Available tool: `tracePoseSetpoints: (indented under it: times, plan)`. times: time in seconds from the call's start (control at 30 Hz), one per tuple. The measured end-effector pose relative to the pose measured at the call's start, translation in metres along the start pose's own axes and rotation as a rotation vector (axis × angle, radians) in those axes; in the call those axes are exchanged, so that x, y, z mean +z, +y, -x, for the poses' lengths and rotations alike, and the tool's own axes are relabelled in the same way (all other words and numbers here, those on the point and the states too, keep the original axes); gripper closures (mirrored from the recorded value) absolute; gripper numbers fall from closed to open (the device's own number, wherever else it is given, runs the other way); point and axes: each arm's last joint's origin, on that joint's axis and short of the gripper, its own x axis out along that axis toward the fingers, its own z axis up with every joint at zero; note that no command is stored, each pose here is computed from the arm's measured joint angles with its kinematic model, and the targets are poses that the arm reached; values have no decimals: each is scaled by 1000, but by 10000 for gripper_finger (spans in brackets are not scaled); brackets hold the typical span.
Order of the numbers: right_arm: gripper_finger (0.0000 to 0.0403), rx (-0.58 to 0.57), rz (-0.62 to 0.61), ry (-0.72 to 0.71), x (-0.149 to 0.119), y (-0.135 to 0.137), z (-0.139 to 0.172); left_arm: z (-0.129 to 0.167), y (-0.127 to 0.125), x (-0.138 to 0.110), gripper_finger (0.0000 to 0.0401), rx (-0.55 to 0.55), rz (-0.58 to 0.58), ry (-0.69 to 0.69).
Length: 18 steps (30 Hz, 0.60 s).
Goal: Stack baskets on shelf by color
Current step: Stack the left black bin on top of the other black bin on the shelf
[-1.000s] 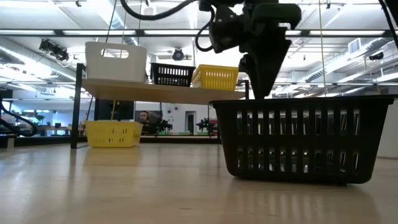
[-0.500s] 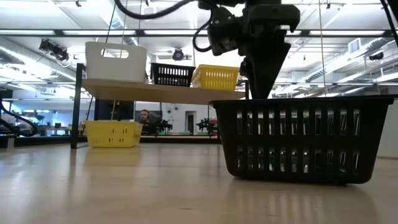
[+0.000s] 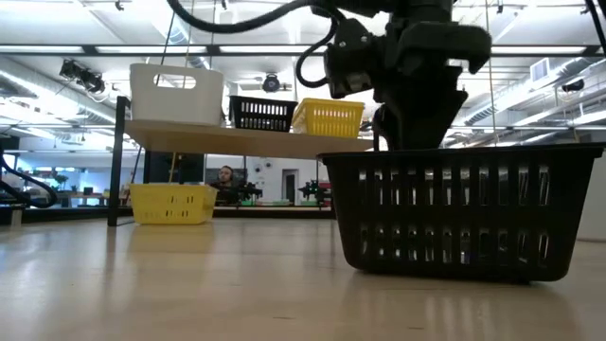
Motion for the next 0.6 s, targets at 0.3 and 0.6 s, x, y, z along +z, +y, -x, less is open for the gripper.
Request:
tracePoseSetpoints:
  times: [0.3, 0.6]
  plan:
    - [203, -23, -5, -64, 5, 0, 0, 0, 0, 0, 280, 0, 0, 0]
    - [203, -20, -1, -86, 6, 3, 0, 0, 0, 0, 280, 0, 0, 0]
